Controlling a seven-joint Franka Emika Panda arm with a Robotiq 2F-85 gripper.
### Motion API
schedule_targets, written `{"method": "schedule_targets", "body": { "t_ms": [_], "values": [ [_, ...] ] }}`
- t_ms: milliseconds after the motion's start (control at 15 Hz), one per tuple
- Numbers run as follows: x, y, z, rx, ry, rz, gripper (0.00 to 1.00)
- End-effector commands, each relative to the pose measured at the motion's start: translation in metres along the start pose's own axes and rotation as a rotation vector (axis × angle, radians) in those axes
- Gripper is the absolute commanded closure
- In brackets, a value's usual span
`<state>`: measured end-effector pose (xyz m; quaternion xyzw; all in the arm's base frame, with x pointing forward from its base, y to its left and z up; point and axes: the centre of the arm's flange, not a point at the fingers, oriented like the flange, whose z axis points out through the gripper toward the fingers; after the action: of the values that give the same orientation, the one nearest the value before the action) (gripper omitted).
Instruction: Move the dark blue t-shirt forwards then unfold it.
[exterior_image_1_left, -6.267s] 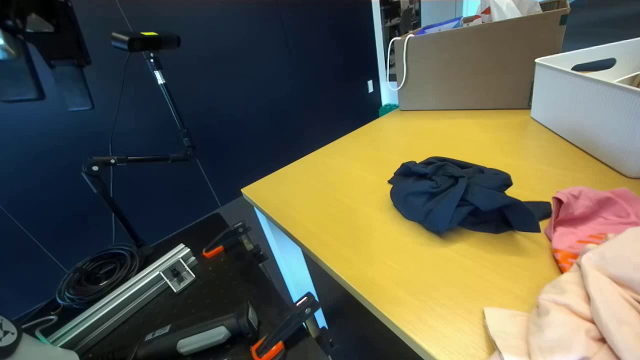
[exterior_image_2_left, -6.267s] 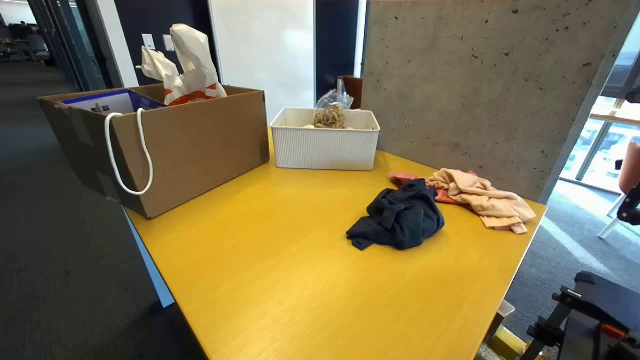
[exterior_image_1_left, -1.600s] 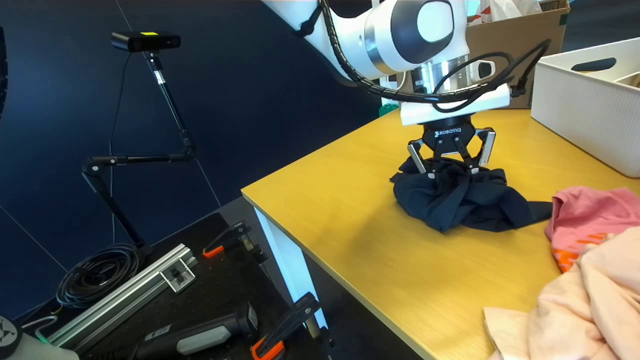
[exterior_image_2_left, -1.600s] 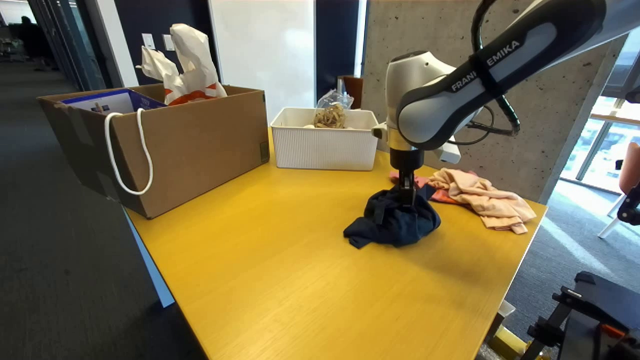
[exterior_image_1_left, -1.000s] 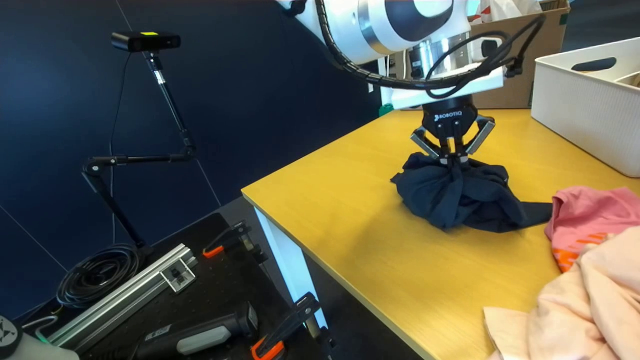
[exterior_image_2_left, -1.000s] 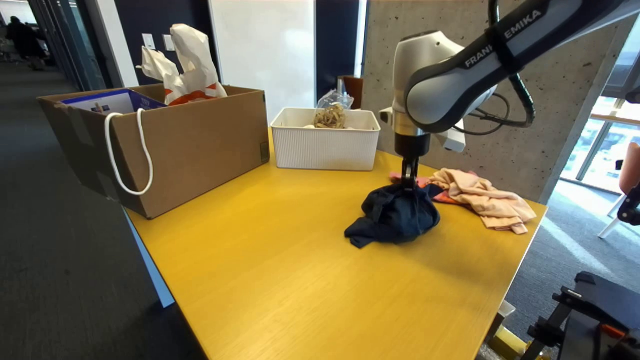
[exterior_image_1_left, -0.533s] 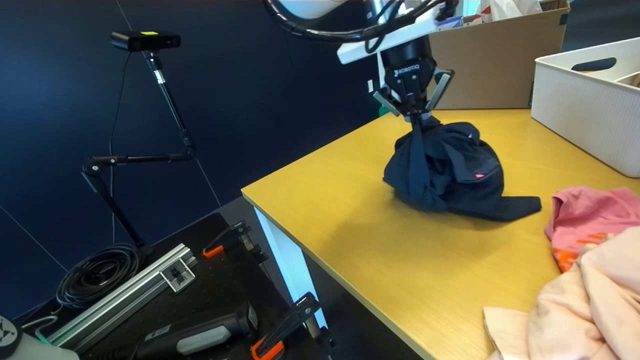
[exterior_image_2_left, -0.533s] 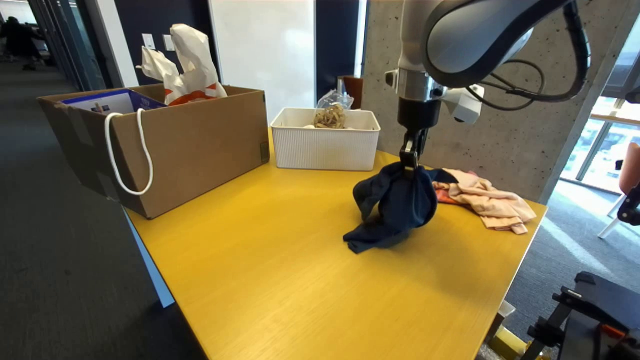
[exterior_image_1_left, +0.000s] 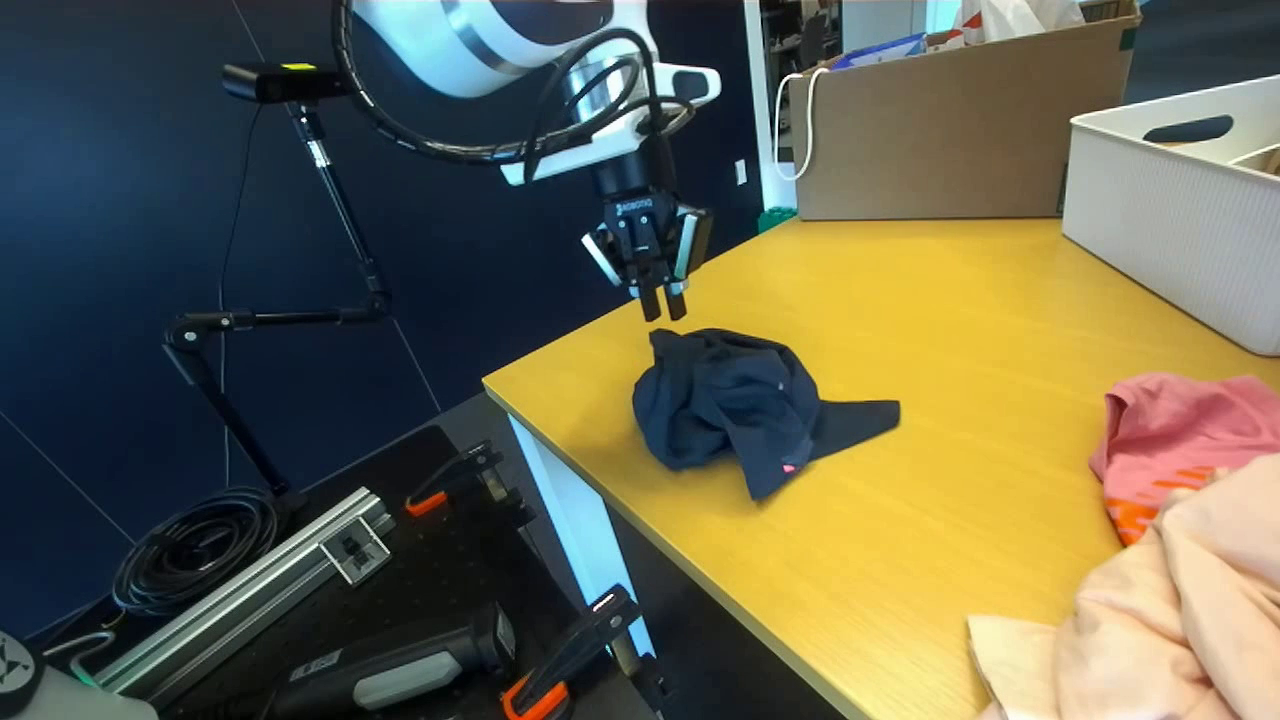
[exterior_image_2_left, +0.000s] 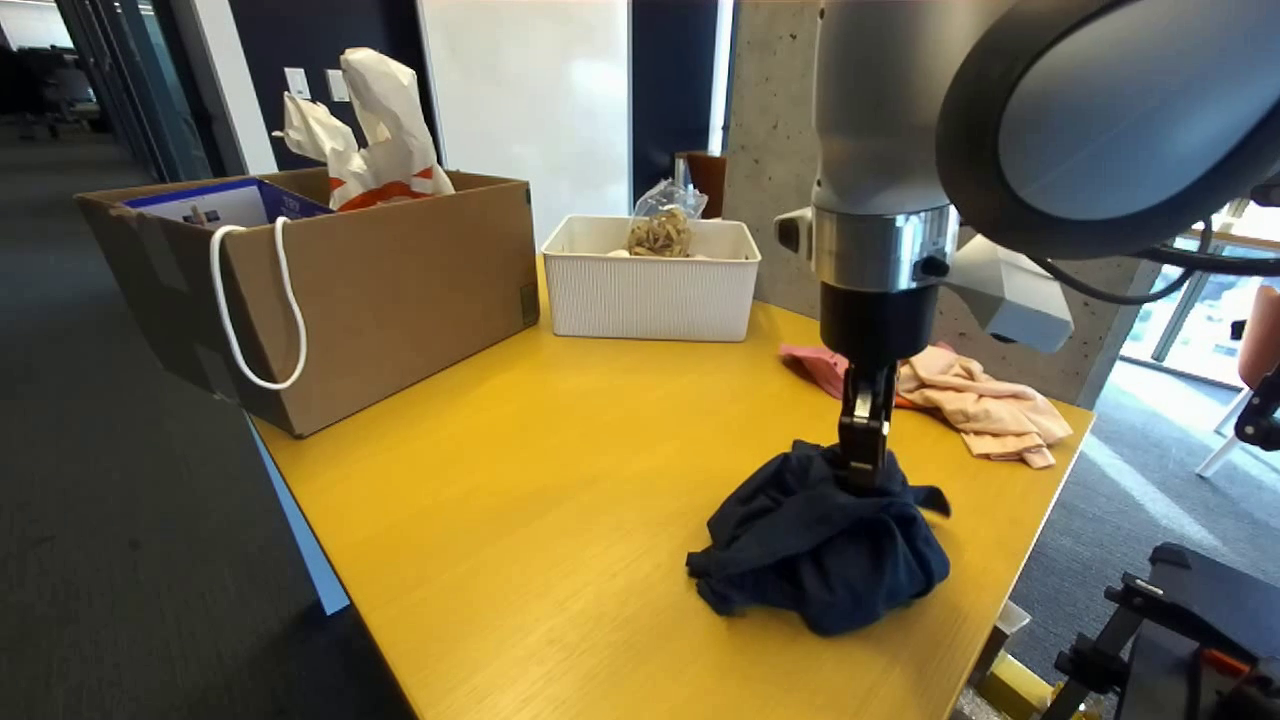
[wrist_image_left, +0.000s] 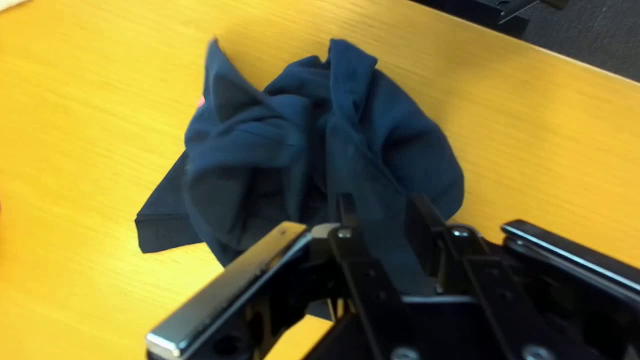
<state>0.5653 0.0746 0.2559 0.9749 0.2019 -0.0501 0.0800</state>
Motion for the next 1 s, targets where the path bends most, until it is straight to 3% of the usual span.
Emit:
{"method": "schedule_targets", "body": {
  "t_ms": [0, 333, 467, 733, 933],
  "values": [
    [-0.021, -0.017, -0.016, -0.01, 0.023, 0.05, 0.38],
    [-0.02, 0.022, -0.047, 0.004, 0.047, 0.171, 0.02],
    [-0.024, 0.047, -0.043, 0.006, 0.02, 0.217, 0.0],
    [-0.036, 0.094, 0.003, -0.028, -0.076, 0.278, 0.0],
    [-0.048, 0.109, 0.036, -0.065, -0.164, 0.229, 0.0]
  ]
}}
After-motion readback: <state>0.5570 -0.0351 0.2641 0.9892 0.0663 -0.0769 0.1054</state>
